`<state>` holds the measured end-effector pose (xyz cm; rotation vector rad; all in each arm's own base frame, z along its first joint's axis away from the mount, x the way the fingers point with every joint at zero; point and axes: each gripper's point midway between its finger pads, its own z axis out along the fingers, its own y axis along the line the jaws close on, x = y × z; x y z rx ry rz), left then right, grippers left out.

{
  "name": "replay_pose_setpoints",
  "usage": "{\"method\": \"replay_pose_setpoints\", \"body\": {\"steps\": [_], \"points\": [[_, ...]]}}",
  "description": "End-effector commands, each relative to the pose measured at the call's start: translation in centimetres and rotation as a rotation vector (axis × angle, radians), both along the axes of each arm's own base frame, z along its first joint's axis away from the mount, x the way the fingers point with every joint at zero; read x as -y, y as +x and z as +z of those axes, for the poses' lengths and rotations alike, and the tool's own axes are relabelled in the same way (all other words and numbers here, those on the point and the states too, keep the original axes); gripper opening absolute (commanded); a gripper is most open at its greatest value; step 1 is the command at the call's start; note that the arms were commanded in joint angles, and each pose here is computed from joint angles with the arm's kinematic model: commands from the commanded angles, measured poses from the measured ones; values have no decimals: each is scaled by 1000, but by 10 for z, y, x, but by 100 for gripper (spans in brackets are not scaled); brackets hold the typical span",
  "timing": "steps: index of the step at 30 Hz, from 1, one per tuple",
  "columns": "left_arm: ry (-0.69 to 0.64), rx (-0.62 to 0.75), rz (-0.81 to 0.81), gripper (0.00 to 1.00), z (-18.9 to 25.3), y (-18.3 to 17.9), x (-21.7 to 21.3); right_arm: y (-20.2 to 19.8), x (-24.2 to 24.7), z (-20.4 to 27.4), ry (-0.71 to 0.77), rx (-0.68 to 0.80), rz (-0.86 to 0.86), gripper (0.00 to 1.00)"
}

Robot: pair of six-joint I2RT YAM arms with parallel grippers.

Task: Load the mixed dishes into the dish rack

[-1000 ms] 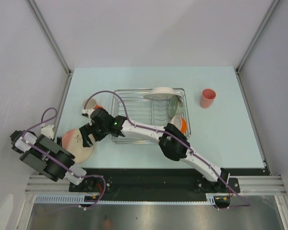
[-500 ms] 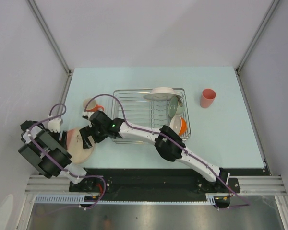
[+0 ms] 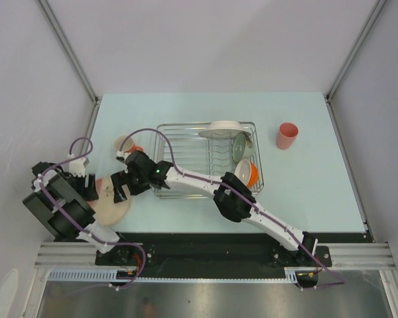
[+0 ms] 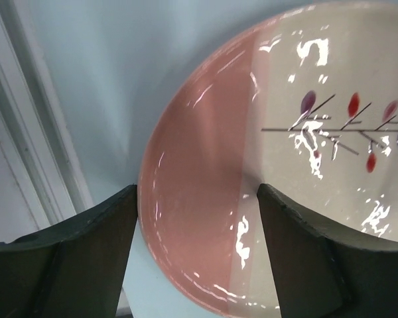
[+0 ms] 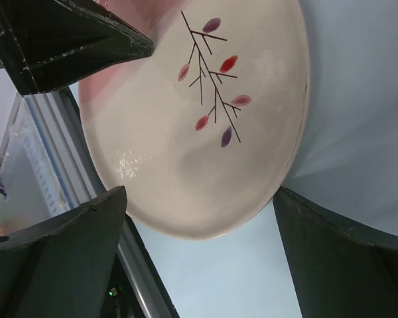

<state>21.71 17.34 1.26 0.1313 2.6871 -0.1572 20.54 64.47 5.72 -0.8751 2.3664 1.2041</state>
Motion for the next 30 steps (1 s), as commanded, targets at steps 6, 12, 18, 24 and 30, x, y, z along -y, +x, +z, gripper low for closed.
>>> {"method": "replay_pose_setpoints", "body": {"steps": [6,12,18,24,30], "points": [[-83,-125,-159,75,-49,-18,37,-19,-20,15,118,-152,35,90],[-112,-146,-167,73,-59,-16,45,-20,-22,22,151,-185,40,86],[-103,-107,-199,66,-41,-9,44,-19,-26,30,186,-171,54,72],[-101,-104,-240,63,-34,-12,55,-20,-25,16,161,-179,48,61],[-138,-111,-253,61,-37,-14,67,-21,-26,19,165,-141,51,26]]}}
